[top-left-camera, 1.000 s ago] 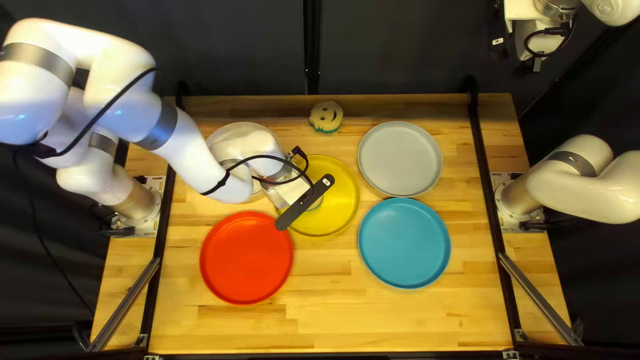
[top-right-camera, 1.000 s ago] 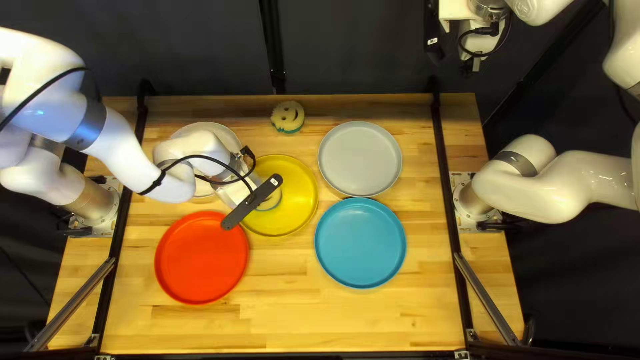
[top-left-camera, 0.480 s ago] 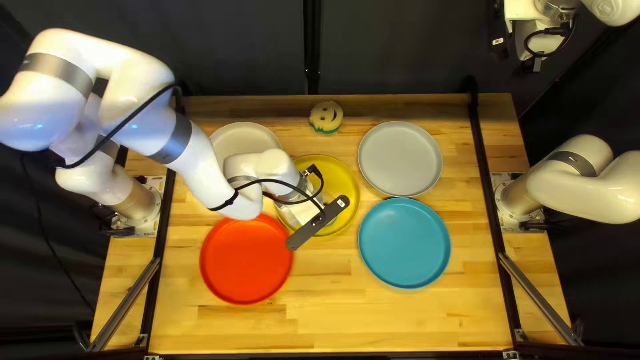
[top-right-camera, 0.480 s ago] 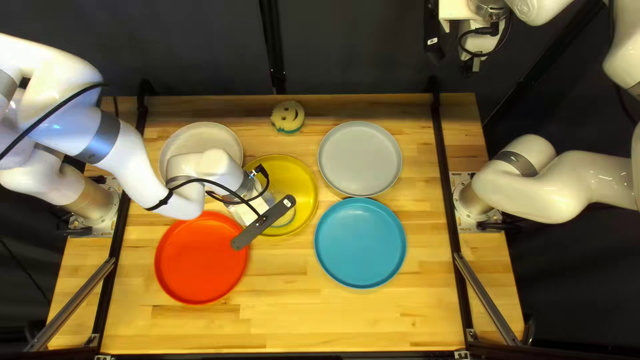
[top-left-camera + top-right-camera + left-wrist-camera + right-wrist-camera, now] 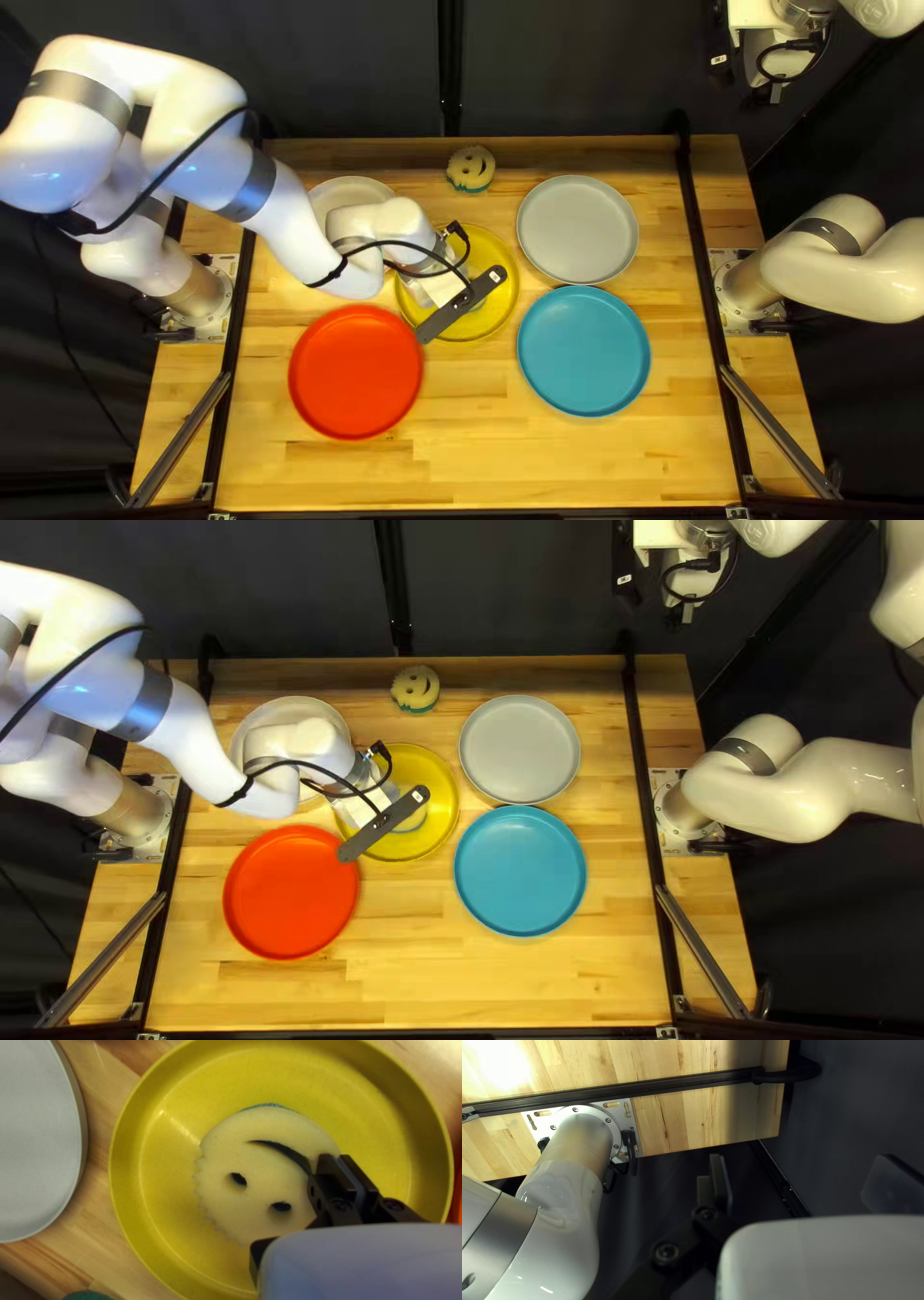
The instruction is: Pick up sponge and scrub the plate
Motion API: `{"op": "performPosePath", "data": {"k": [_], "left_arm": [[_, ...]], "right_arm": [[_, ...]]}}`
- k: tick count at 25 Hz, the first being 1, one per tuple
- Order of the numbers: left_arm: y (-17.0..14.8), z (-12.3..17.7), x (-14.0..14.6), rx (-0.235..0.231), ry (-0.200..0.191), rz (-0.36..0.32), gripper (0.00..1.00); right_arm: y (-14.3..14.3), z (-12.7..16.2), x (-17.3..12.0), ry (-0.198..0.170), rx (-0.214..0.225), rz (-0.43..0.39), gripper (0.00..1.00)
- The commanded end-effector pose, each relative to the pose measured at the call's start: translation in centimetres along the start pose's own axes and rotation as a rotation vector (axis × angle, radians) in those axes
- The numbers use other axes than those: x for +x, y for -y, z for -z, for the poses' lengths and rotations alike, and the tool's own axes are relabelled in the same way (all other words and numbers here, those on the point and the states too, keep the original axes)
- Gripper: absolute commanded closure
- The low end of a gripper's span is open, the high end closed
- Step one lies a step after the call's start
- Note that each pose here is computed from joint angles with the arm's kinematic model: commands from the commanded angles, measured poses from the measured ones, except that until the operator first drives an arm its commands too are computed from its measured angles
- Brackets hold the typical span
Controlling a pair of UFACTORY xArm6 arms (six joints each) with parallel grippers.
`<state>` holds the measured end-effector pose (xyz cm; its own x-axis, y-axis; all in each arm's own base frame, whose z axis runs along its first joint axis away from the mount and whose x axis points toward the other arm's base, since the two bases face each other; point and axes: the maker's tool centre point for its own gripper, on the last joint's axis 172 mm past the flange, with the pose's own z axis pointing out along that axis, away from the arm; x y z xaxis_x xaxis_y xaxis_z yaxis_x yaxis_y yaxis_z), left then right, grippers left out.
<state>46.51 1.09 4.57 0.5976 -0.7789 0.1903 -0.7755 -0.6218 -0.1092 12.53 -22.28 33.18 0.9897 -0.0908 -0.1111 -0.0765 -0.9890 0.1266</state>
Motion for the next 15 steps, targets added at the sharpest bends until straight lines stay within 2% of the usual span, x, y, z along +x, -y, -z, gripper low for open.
{"op": "performPosePath", "data": {"k": [1,10,15], "left_arm": [[0.2,0.1,-1.3,-0.011,0.002,0.019,1.0],[1.0,-0.7,0.8,-0.011,-0.005,0.003,1.0],[1.3,-1.0,3.0,-0.004,-0.008,-0.021,1.0]], "right_arm": [[0.0,0.0,0.0,0.0,0.0,0.0,0.0],[0.0,0.0,0.0,0.0,0.0,0.0,0.0],[0.0,0.0,0.0,0.0,0.0,0.0,0.0]]}}
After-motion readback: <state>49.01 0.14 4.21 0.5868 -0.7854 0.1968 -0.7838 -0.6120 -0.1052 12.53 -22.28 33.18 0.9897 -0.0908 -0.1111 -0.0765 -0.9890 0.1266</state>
